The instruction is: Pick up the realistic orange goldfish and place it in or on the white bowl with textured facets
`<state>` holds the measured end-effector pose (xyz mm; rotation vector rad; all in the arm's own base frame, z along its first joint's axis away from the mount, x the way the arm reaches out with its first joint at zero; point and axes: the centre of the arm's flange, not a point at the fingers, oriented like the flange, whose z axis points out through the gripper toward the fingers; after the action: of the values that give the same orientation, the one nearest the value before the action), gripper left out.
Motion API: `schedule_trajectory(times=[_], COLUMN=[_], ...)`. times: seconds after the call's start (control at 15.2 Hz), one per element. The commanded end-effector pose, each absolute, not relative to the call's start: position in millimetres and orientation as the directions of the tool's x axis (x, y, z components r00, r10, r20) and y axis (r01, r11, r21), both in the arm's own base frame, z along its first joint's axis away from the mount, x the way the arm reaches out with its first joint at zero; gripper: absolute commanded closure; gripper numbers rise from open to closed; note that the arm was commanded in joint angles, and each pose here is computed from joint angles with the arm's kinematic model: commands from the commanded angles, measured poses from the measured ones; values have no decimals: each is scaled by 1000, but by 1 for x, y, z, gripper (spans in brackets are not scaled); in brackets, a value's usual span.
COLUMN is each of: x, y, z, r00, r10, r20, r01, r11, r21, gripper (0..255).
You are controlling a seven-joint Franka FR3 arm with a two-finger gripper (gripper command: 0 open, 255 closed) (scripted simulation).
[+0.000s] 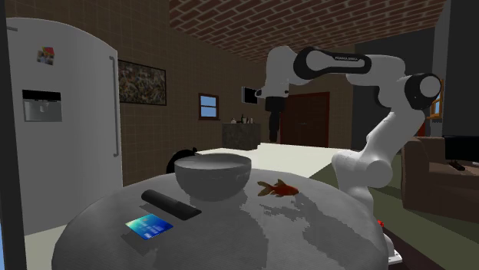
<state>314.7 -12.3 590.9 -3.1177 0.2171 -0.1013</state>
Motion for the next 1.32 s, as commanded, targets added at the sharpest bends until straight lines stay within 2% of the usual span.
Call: schedule_trajectory(times=[0.0, 1.25], x=[315, 350], y=[-12, 225], z=[591, 538], r00=[988, 947], r10=[-139, -321], r20=[64, 5], r01=[-138, -321], r11=[-990, -946], r21=[-19, -51], gripper=[0, 0])
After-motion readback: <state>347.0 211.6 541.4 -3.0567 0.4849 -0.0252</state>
